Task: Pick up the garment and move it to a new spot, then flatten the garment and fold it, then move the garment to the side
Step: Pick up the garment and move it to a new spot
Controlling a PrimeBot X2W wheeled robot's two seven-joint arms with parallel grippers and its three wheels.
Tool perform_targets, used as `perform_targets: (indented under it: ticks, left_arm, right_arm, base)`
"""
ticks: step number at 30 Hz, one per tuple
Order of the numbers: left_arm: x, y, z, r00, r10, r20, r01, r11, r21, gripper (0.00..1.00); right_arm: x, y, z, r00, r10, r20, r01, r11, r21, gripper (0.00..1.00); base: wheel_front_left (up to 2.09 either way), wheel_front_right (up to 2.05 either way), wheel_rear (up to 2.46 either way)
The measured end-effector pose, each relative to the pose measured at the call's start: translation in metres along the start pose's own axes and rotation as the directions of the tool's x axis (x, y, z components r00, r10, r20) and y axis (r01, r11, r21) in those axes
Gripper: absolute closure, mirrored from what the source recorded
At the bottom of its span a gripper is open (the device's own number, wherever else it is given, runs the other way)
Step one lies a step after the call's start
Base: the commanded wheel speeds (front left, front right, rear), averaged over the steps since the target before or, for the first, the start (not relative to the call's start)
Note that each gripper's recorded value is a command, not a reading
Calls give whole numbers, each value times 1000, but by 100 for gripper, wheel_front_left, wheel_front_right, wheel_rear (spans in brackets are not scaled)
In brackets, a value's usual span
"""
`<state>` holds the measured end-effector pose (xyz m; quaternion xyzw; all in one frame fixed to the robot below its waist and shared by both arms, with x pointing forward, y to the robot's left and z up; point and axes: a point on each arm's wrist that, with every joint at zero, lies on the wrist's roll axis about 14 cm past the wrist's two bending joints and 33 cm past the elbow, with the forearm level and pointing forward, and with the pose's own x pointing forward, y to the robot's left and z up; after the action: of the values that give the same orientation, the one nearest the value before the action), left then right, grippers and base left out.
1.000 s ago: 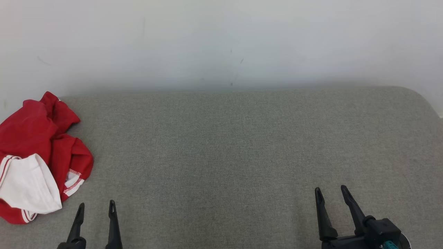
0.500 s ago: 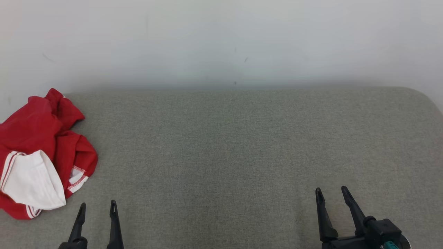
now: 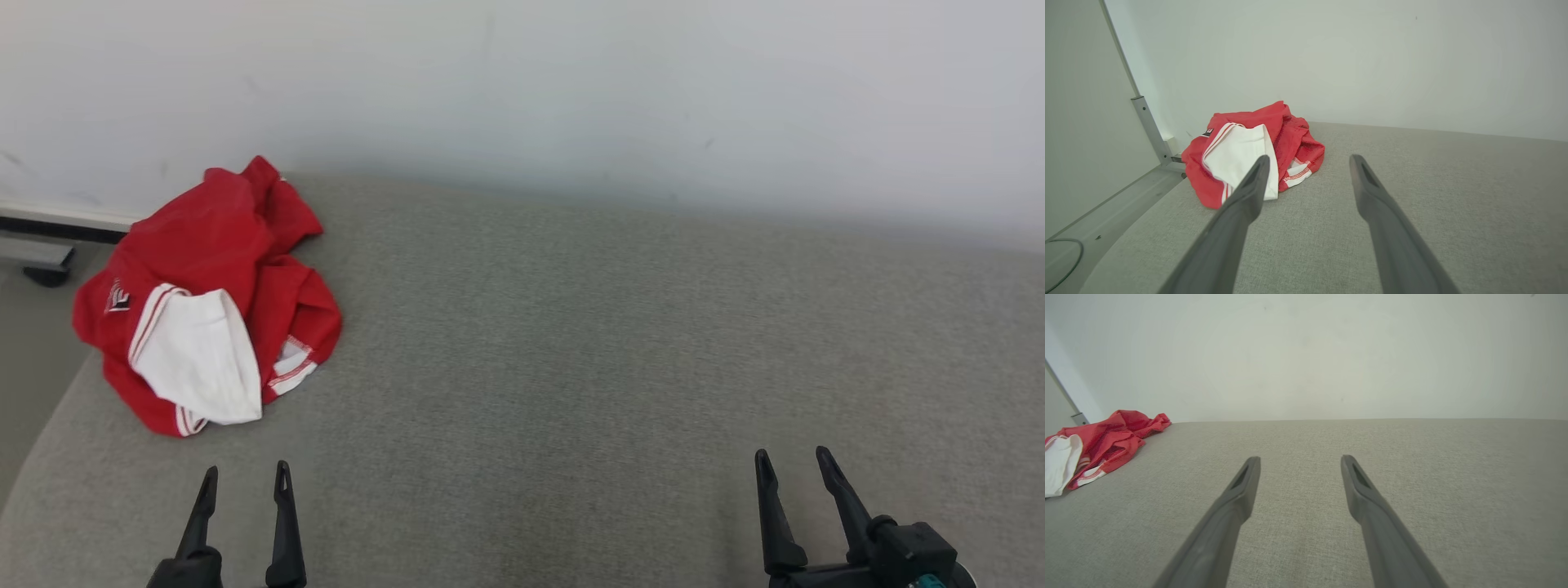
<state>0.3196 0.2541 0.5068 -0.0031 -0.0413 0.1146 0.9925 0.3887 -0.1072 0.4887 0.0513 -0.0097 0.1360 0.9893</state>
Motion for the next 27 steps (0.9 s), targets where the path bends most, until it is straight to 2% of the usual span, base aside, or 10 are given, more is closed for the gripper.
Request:
perform_targets:
  ticks: [5, 10, 17, 21, 27]
  left_arm:
    - [-22, 38, 0, 992, 125, -5, -125, 992, 8, 0]
    - [-42, 62, -1, 979, 203, -12, -203, 979, 13, 0]
    - [-74, 99, 2, 941, 338, -8, -338, 941, 21, 0]
    - [-86, 110, 2, 923, 384, -10, -384, 923, 24, 0]
    - [-91, 114, 3, 915, 403, -8, -402, 915, 25, 0]
  right_arm:
    - [19, 33, -7, 994, 104, -19, -104, 995, 5, 0]
    - [29, 58, -11, 984, 178, -31, -178, 984, 9, 0]
    - [39, 102, -17, 952, 303, -46, -303, 953, 16, 0]
    - [45, 118, -18, 938, 345, -45, -344, 939, 20, 0]
    - [44, 123, -20, 932, 358, -54, -357, 934, 21, 0]
  base:
    - [0, 0, 0]
    - [0, 0, 0]
    - [0, 0, 0]
    - [0, 0, 0]
    - [0, 0, 0]
